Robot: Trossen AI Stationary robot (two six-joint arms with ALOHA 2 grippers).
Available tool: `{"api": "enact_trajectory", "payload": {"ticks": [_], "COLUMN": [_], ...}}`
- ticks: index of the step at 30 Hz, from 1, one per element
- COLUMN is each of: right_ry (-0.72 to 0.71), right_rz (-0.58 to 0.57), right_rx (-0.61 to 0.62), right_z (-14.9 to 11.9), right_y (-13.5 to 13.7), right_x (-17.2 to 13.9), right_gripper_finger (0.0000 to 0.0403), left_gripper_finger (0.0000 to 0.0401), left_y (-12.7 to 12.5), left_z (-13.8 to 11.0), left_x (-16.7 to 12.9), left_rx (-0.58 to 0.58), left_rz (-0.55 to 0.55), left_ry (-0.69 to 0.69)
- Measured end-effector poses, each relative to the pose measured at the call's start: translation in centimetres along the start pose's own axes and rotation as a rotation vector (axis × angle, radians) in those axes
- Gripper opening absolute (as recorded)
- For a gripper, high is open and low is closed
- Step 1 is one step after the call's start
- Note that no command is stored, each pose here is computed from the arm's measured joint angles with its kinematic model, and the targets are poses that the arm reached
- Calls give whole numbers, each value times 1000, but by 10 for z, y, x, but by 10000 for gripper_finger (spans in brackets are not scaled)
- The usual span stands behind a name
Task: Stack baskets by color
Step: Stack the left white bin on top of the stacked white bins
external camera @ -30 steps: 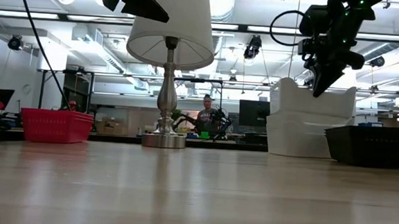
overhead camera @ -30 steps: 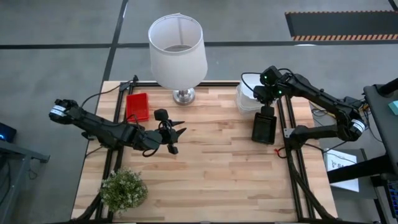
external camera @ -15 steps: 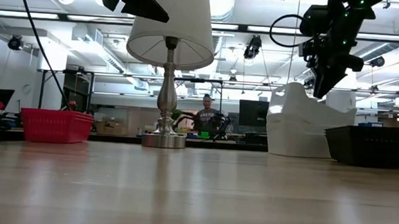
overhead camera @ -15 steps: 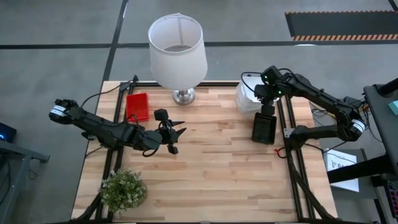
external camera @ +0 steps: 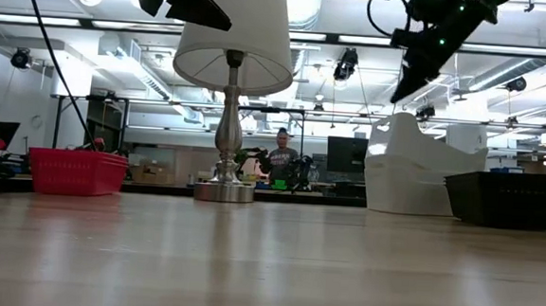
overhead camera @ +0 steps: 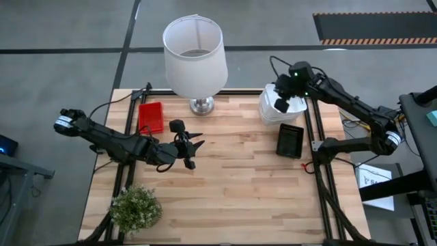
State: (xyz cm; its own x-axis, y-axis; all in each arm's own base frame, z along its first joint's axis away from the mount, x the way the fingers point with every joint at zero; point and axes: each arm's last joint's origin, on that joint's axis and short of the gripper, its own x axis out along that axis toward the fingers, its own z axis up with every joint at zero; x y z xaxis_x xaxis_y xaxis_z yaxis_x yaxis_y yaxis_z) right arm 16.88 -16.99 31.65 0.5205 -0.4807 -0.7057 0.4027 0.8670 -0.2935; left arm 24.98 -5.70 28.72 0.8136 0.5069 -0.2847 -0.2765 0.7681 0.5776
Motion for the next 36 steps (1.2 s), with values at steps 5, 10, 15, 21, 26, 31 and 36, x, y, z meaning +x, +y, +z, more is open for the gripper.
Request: {"api": "enact_trajectory", "payload": {"ticks": [5, 10, 15, 21, 26, 31, 36], "right_ry": [-156, -180, -145, -143, -128, -85, 6], "right_rz": [141, 135, 155, 155, 69, 76, 112], "right_rx": [-41, -35, -23, -17, -18, -9, -3], "right_z": [3, -5, -21, -23, -15, -19, -26], "right_y": [5, 8, 16, 17, 10, 11, 14], "right_x": [8, 20, 34, 36, 30, 35, 51], "right_gripper_finger": [10, 9, 9, 9, 9, 9, 9], "left_gripper_finger": [118, 118, 118, 118, 118, 118, 118], "left_y": [0, 0, 0, 0, 0, 1, 1], "left_z": [0, 0, 0, 0, 0, 0, 0], "left_x": [0, 0, 0, 0, 0, 1, 1], "left_rx": [2, 1, 2, 2, 2, 2, 2], "left_rz": [0, 1, 2, 4, 5, 7, 8], "left_ry": [0, -1, -1, 0, 0, 2, 3]}}
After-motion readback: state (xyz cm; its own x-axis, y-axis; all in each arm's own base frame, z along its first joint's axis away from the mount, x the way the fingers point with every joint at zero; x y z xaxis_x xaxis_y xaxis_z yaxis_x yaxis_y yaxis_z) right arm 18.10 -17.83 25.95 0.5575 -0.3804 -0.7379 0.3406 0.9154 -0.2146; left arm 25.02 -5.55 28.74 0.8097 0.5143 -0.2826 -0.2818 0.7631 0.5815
